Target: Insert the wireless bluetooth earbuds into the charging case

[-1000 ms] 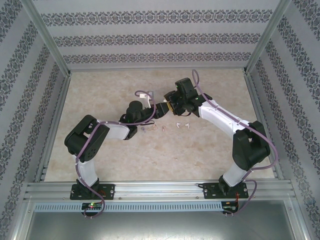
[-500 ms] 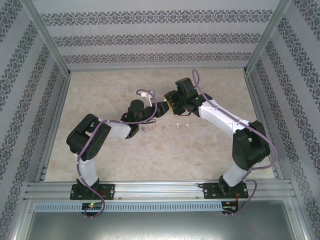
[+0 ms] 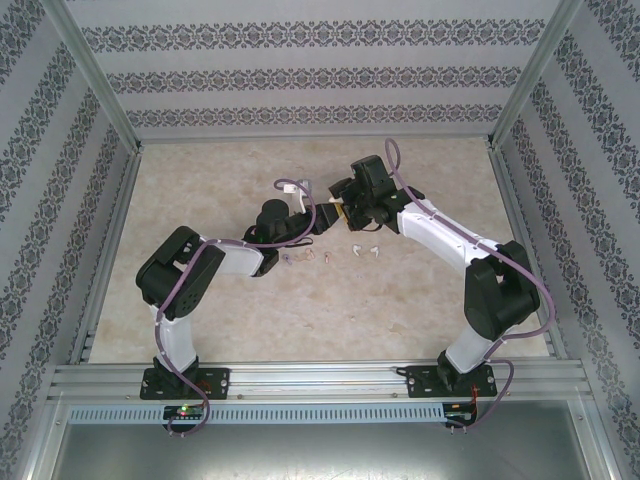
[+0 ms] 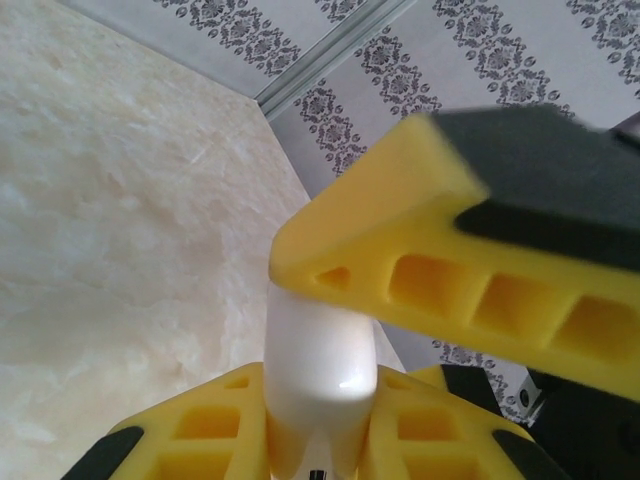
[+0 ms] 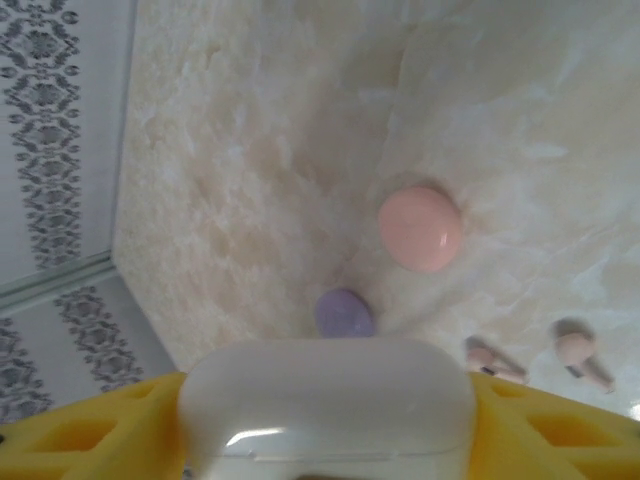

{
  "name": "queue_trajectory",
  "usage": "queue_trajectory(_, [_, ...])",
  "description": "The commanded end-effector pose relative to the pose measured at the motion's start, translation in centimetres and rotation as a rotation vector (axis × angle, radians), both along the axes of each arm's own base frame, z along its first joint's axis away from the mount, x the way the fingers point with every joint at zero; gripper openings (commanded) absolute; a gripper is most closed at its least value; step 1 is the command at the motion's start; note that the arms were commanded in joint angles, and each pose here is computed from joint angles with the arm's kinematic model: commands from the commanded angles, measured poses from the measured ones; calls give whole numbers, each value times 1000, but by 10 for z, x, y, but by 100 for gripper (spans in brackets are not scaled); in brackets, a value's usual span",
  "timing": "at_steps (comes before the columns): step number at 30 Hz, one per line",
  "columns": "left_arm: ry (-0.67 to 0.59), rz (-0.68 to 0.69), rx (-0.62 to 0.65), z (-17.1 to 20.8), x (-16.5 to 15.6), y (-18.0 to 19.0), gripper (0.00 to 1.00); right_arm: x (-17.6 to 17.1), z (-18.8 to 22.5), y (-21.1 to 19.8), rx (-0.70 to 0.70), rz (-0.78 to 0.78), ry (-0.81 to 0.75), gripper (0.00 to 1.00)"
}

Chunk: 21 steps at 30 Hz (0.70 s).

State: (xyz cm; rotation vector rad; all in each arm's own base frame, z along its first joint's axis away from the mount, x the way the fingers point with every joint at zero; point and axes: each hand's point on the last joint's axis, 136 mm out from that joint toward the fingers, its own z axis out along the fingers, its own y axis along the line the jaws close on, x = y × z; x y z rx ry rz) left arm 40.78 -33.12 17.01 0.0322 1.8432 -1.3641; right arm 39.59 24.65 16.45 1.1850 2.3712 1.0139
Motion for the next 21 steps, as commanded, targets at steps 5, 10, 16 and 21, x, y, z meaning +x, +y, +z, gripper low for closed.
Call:
queue_trajectory(5, [24,-51,8,5,-5,-3,0,11,58,-27,34,26,-213,81])
queue_trajectory(10, [37,-135,65,8,-15,5,0,0,64,-56,-106,200,-376,82])
queue_trajectory(16, [16,-314,149,23,-34,4,0,-24,71,-70,-230,471,-685,81])
queue_trajectory(21, [-1,-422,185,38,-51,1,0,-52,74,-58,-223,644,-820,79])
